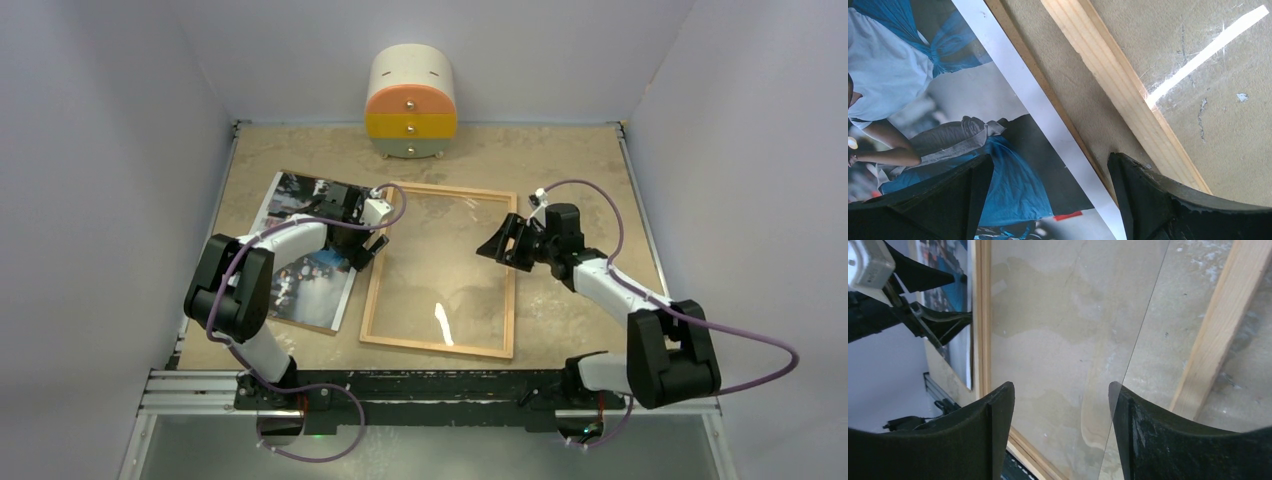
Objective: Put the photo into the frame
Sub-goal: Place the photo frame item in the photo frame.
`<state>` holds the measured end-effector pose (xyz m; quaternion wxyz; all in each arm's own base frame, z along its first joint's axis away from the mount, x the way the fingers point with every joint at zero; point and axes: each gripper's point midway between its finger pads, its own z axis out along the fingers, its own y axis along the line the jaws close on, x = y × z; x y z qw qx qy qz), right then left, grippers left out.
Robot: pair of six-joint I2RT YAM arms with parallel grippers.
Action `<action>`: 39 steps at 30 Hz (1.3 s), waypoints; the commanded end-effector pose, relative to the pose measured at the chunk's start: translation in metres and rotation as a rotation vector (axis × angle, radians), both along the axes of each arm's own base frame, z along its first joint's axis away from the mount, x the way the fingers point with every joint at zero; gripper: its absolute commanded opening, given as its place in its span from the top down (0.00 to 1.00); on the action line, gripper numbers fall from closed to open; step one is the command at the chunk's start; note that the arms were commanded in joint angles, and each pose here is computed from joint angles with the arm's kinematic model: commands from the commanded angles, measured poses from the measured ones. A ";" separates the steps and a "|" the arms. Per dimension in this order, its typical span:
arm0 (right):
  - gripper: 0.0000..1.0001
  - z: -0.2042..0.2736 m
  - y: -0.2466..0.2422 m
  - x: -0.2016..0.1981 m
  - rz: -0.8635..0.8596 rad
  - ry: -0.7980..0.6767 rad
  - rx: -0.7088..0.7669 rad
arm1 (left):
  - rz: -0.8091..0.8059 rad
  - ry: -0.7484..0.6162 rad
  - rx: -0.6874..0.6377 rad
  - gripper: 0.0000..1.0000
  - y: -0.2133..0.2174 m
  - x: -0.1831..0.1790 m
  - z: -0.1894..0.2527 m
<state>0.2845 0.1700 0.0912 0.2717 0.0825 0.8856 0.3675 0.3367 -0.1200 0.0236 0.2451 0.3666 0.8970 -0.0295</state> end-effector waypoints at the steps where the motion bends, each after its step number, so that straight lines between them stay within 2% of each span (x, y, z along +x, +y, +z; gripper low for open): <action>1: 0.35 0.024 0.017 0.011 0.069 -0.063 0.118 | -0.015 -0.008 0.000 0.09 0.001 0.003 0.004; 3: 0.43 0.028 0.020 0.011 0.090 -0.076 0.137 | -0.015 -0.008 -0.001 0.09 0.001 0.003 0.004; 4: 0.44 0.028 0.021 0.010 0.094 -0.081 0.142 | -0.016 -0.006 -0.002 0.09 0.001 0.002 0.004; 9: 0.41 0.027 0.021 0.006 0.114 -0.114 0.145 | -0.019 0.008 0.000 0.09 0.001 0.000 -0.002; 12: 0.43 0.027 0.022 0.004 0.118 -0.108 0.150 | -0.017 0.023 -0.002 0.09 0.001 -0.003 -0.006; 14: 0.50 0.029 0.023 0.004 0.121 -0.097 0.160 | -0.017 0.021 -0.003 0.09 0.001 -0.003 -0.006; 19: 0.83 0.045 0.029 0.004 0.149 -0.140 0.207 | -0.020 0.022 -0.007 0.09 0.000 -0.005 -0.004; 20: 0.86 0.048 0.029 0.003 0.149 -0.159 0.208 | -0.021 0.022 -0.006 0.09 0.001 -0.005 -0.005; 27: 0.80 0.064 0.025 -0.005 0.122 -0.218 0.221 | -0.028 0.026 0.004 0.09 0.003 -0.008 -0.008; 39: 0.79 0.073 0.034 -0.001 0.142 -0.215 0.304 | -0.036 0.023 -0.003 0.09 0.001 -0.007 -0.005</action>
